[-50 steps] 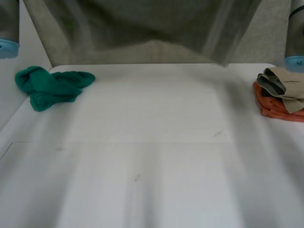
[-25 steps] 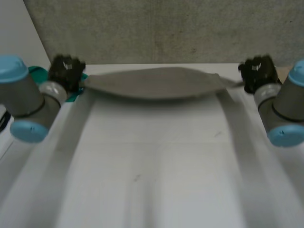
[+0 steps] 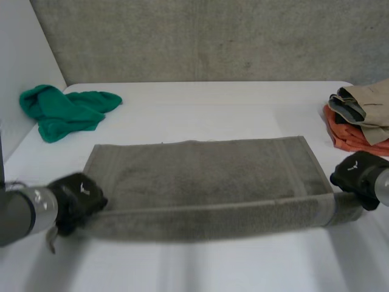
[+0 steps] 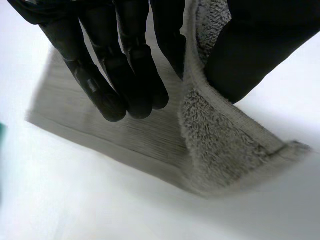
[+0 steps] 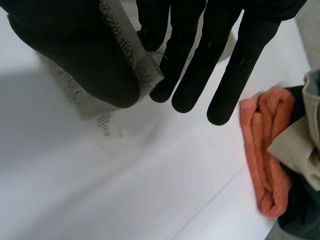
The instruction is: Fold the laundry.
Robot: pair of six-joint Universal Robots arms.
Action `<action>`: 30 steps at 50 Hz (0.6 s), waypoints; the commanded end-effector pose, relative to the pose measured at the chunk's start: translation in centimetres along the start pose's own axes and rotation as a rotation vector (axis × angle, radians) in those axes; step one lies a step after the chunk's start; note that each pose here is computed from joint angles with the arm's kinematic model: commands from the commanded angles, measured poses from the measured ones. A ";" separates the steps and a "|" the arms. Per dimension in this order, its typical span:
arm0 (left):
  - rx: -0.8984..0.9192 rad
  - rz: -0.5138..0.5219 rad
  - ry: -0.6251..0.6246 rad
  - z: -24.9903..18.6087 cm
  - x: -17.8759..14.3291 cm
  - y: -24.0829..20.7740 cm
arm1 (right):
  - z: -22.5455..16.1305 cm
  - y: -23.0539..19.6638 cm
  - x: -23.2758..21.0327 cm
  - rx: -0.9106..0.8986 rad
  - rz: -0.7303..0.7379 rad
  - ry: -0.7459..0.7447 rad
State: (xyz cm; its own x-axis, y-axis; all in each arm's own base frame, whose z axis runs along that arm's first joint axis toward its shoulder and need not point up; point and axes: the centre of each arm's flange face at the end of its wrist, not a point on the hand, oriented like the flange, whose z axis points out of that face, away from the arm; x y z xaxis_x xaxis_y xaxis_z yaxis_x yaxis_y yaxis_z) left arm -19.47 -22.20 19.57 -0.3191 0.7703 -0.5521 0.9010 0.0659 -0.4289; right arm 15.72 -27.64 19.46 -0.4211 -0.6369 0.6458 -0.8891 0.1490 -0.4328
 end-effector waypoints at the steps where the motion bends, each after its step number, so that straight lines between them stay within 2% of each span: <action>1: 0.148 -0.051 -0.192 4.2 -5.0 -3.7 | 4.1 -1.8 1.6 0.096 0.128 0.114; 5: 0.174 -0.078 -0.248 6.8 -6.6 -5.0 | 6.4 -2.7 3.2 0.150 0.199 0.206; 9: 0.121 -0.108 -0.280 9.2 -7.1 -5.2 | 8.5 -3.7 4.1 0.210 0.242 0.266; 14: 0.089 -0.137 -0.327 10.7 -7.6 -5.8 | 10.8 -4.7 4.2 0.267 0.253 0.302; 25: 0.163 -0.149 -0.427 13.7 -9.3 -7.7 | 15.2 -6.1 4.8 0.335 0.247 0.423; 30: 0.191 -0.143 -0.415 14.6 -8.9 -8.4 | 16.4 -6.2 4.3 0.312 0.264 0.443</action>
State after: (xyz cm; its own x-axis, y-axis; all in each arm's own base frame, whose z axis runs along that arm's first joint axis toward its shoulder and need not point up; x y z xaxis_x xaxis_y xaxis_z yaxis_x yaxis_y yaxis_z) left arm -27.48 -38.38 18.04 -0.5606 0.4379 -0.7028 0.7913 0.0332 -0.6105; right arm 21.90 -42.92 15.72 -0.7053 -0.2535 0.6620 -0.6777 -0.0330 -0.7346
